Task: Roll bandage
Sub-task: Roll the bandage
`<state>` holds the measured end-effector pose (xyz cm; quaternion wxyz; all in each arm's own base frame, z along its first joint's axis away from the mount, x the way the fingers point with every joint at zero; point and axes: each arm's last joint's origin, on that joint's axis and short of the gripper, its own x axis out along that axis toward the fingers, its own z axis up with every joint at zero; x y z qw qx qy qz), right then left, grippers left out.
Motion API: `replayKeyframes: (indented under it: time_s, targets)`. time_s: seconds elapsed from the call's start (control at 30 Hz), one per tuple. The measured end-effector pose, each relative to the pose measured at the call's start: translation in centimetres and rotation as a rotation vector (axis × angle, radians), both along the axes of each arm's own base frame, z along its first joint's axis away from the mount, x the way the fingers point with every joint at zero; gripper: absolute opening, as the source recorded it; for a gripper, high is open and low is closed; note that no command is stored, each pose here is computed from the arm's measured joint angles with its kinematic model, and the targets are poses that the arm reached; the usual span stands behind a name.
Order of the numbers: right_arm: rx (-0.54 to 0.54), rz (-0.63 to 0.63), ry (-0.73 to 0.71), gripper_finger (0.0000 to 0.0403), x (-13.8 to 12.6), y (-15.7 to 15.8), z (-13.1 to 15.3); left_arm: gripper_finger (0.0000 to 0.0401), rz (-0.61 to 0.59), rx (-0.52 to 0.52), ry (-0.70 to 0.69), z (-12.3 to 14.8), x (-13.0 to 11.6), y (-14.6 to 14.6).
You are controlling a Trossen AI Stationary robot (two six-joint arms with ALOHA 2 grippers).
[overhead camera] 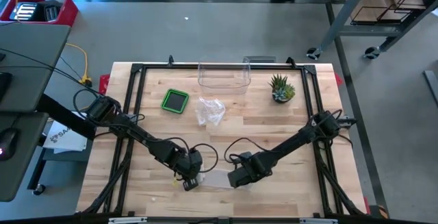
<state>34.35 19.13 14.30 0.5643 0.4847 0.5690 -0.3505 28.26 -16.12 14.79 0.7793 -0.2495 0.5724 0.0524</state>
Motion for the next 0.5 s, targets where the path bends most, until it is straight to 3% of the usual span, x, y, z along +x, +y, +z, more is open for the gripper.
replayKeyframes:
  time_s: [0.33, 0.5]
  targets:
    - [0.033, 0.052, -0.102, 0.0, 0.6, 0.1, 1.2, 0.0, -0.008, -0.027, -0.025, 0.4, 0.2, -0.2]
    - [0.001, 0.047, -0.102, 0.0, 0.6, -0.3, 1.3, 0.0, 0.01, -0.039, -0.026, 0.6, 0.2, -0.1]
